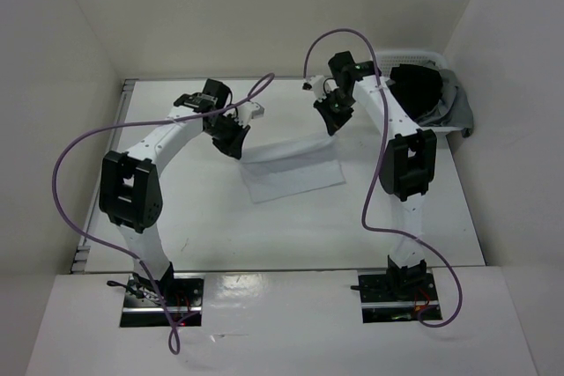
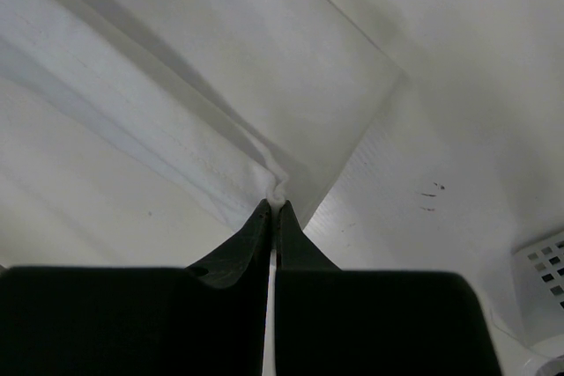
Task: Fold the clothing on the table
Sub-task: Fold the skirt
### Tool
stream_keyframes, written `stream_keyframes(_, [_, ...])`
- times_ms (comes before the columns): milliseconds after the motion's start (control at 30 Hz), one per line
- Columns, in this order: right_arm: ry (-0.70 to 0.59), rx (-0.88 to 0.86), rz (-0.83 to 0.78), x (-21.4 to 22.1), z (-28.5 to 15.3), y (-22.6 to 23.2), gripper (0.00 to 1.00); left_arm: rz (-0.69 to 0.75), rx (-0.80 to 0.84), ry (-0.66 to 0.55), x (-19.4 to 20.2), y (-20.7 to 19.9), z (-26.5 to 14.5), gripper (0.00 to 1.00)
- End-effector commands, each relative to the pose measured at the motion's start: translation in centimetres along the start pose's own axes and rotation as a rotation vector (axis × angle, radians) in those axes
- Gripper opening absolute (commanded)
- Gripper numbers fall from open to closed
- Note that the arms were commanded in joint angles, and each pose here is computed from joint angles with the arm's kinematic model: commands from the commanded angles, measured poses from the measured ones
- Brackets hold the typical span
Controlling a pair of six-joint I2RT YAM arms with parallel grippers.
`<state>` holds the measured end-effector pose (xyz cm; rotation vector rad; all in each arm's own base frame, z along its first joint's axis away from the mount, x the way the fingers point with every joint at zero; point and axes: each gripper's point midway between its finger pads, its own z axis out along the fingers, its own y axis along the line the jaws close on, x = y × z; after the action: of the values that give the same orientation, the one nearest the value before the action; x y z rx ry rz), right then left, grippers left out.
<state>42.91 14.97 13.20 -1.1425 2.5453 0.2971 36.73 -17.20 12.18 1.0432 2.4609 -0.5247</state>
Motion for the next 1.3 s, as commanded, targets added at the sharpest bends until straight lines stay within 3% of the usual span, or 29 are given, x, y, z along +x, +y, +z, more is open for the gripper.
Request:
stream_keyframes(0, [-0.072,0.052,-0.042,-1.5,-2.3,0.0,0.0,0.042,0.033,-0.025,-0.3,-1.7,-1.3,0.11])
stream_keyframes(500, [0.025,0.017,-0.078,1.7,-1.3,1.3,0.0,0.057,0.052,0.024,1.7,-2.9,-0.8,0.13])
stream_keyframes(633, [0.033,0.024,-0.096,2.2,-1.6,1.3,0.0,0.07,0.07,0.029,1.9,-3.6,-0.8,0.18])
stream_keyframes(733, [0.067,0.024,-0.108,3.1,-1.3,1.7,0.01,0.092,0.087,0.046,2.5,-4.6,-0.4,0.29])
stream_keyframes(833, [0.101,0.029,-0.135,4.0,-0.8,2.0,0.1,0.099,0.093,0.049,2.9,-5.1,-0.6,0.43])
stream_keyframes(900, [0.111,0.03,-0.154,4.3,-0.8,2.3,0.22,0.105,0.096,0.057,3.2,-5.1,-0.4,0.51])
stream_keyframes(1067, [0.182,-0.027,-0.203,5.7,-0.5,4.2,0.43,0.103,0.091,0.09,4.1,-5.3,-0.1,0.51])
stream_keyframes(1267, [0.268,-0.102,-0.23,7.9,0.1,6.0,0.45,0.095,0.072,0.07,3.6,-5.1,-0.3,0.51])
